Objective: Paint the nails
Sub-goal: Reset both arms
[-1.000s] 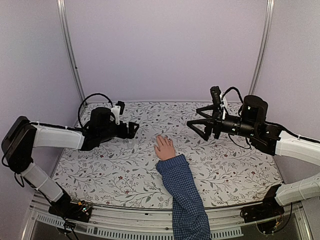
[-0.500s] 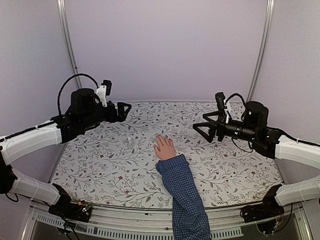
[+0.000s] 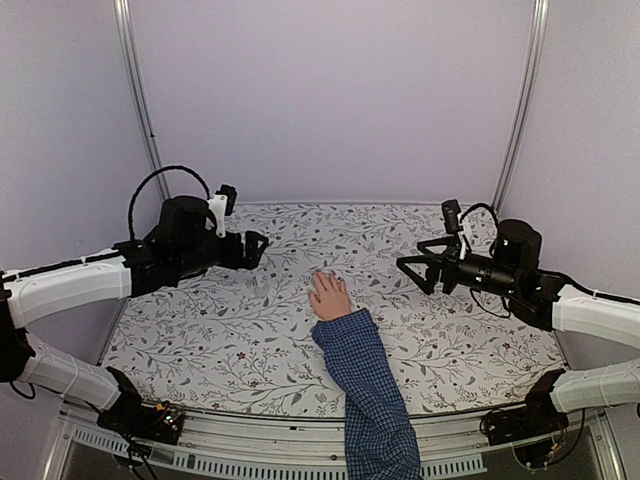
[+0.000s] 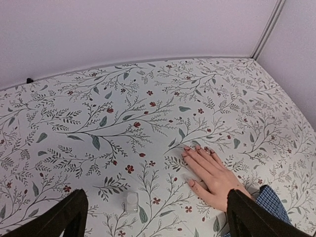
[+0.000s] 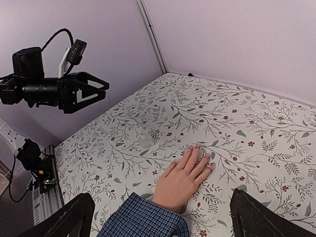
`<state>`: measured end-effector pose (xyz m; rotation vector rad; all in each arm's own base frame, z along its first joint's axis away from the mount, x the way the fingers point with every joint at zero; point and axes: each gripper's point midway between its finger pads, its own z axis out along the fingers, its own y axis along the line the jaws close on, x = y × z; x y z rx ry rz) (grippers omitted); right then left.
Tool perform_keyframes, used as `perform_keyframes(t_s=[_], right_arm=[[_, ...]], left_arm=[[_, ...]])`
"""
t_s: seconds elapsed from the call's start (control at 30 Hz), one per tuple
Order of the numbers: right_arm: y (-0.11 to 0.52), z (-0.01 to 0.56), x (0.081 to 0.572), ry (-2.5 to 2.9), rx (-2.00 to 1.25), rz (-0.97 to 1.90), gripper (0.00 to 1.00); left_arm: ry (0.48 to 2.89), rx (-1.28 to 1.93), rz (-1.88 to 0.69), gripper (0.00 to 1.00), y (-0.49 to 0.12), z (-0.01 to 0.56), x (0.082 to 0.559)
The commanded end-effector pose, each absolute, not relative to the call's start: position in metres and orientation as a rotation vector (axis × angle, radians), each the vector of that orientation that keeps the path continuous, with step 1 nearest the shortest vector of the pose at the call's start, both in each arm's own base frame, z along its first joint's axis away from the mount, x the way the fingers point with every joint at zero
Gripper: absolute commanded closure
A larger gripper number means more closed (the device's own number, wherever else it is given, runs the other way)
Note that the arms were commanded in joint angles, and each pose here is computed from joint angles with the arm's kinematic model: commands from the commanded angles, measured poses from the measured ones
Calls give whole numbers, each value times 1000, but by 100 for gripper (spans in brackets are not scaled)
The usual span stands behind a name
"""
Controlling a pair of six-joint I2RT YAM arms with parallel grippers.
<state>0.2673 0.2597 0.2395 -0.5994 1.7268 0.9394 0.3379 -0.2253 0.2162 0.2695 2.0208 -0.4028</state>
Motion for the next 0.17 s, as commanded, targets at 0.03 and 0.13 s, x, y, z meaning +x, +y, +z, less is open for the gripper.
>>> perform_keyframes(t_s=[0.03, 0.13], right_arm=[[257, 243, 271, 1700, -572, 941, 1], [258, 244, 271, 1693, -580, 948, 1]], left_arm=[[2005, 247, -389, 0, -226, 221, 340], [1986, 243, -379, 0, -222, 227, 340]])
